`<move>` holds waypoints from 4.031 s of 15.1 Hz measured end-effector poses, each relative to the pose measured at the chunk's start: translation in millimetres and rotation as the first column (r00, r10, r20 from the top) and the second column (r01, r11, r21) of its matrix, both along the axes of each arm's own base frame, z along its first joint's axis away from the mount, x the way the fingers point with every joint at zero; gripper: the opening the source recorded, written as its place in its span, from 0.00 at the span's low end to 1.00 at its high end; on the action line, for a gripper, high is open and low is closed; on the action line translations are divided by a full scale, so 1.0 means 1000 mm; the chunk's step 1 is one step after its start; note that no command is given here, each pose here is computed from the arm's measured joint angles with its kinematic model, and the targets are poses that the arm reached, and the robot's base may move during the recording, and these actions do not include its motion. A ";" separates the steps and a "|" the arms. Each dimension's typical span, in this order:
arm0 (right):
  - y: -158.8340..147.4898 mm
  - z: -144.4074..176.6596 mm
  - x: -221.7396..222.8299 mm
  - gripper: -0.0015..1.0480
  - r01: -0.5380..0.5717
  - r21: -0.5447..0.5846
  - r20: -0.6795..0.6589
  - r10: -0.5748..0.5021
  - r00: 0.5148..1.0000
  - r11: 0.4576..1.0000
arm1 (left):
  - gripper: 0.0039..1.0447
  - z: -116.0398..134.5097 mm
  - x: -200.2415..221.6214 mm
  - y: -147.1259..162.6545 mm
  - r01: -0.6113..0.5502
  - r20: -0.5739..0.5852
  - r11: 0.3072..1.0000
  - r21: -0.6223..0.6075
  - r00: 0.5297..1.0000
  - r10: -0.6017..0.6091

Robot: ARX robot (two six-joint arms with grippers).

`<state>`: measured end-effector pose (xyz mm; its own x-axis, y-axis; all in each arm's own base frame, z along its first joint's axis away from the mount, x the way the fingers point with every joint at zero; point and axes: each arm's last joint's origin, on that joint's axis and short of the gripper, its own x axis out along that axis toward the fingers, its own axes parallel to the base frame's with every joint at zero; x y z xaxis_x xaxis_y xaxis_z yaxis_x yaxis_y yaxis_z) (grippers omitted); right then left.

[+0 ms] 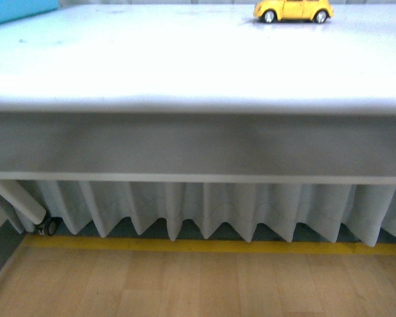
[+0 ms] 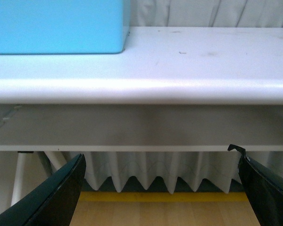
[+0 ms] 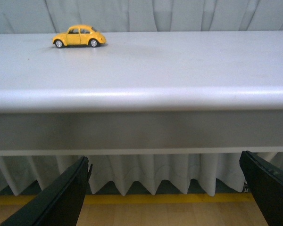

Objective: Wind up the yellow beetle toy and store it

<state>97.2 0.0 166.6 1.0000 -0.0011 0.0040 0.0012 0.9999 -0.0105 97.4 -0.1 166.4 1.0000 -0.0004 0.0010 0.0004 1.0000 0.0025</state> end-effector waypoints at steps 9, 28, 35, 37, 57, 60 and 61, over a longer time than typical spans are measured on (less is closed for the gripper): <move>0.000 0.000 0.000 0.94 0.000 0.000 0.000 0.000 1.000 1.000 | 0.94 0.000 0.000 0.000 0.001 0.000 1.000 -0.002 1.000 -0.001; 0.000 0.000 0.000 0.94 0.000 0.002 -0.001 0.000 1.000 1.000 | 0.94 0.000 0.000 0.000 0.000 0.000 1.000 -0.002 1.000 0.000; 0.000 0.000 0.000 0.94 0.000 0.002 -0.001 0.000 1.000 1.000 | 0.94 0.000 0.000 0.000 0.000 0.000 1.000 -0.002 1.000 0.000; 0.000 0.000 0.000 0.94 0.000 0.002 -0.001 0.000 1.000 1.000 | 0.94 0.000 0.000 0.000 0.000 0.000 1.000 -0.002 1.000 0.000; 0.000 0.000 0.000 0.94 0.000 0.002 -0.001 0.000 1.000 1.000 | 0.94 0.000 0.000 0.000 0.000 0.000 1.000 -0.002 1.000 0.000; 0.000 0.000 0.000 0.94 0.000 0.002 -0.001 0.000 1.000 1.000 | 0.94 0.000 0.000 0.000 0.000 0.000 1.000 -0.002 1.000 0.000; 0.000 -0.002 0.000 0.94 -0.007 0.020 -0.051 0.008 0.999 1.000 | 0.94 0.000 0.000 0.000 0.000 0.000 1.000 -0.002 1.000 0.000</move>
<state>97.0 0.0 165.0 0.9989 0.0069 -0.0467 -0.0065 0.9999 0.0091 97.4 -0.1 166.3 1.0000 -0.0004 0.0006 0.0004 1.0000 0.0002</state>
